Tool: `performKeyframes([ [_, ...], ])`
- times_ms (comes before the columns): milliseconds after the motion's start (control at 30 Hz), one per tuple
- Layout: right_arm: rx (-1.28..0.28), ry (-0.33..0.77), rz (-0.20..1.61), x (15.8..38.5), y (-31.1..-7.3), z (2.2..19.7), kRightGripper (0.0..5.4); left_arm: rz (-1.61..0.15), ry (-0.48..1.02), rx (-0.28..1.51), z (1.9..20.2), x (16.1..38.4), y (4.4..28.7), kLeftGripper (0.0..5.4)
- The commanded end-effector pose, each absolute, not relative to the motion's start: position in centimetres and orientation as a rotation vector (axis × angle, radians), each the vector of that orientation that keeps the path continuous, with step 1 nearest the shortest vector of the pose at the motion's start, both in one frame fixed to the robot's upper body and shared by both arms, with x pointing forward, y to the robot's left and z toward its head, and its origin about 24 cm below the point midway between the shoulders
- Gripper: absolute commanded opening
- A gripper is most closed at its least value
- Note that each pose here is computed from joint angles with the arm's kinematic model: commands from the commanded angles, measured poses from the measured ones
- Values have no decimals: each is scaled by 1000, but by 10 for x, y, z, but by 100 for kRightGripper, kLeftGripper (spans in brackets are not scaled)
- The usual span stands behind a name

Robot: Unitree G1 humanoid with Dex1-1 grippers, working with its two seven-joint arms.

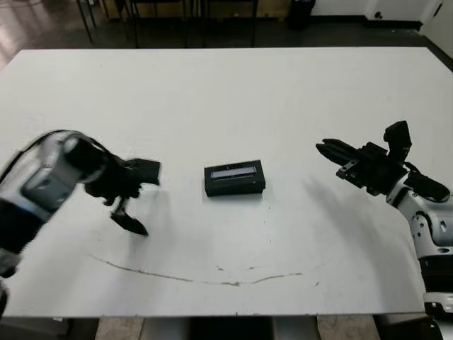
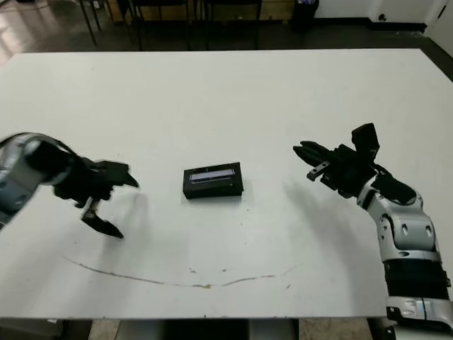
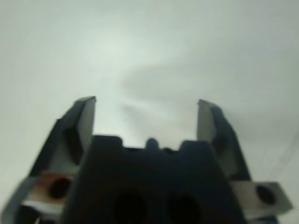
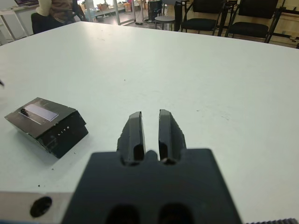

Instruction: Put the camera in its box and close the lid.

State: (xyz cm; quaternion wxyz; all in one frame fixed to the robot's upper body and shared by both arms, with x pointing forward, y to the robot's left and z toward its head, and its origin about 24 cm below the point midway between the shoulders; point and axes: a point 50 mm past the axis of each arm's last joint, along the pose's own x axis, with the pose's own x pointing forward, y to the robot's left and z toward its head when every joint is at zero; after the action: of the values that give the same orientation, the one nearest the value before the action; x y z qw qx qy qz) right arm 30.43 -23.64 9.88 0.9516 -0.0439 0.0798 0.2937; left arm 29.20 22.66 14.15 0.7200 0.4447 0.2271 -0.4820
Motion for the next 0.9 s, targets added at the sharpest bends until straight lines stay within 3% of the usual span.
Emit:
performKeyframes([
  [33, -108, 161, 596, 305, -236, 96, 0, -906, 240, 744, 155, 290, 228, 262],
  [233, -108, 150, 603, 309, -233, 96, 0, -718, -113, 397, 165, 283, 187, 119],
  [400, -89, 154, 606, 311, -232, 96, 0, -635, -194, 238, 162, 281, 150, 1],
  [600, -73, 152, 610, 310, -230, 95, 0, -609, -83, 153, 149, 281, 108, 1],
  [900, -81, 152, 600, 306, -229, 91, 0, -581, 142, 182, 103, 290, 61, 1],
])
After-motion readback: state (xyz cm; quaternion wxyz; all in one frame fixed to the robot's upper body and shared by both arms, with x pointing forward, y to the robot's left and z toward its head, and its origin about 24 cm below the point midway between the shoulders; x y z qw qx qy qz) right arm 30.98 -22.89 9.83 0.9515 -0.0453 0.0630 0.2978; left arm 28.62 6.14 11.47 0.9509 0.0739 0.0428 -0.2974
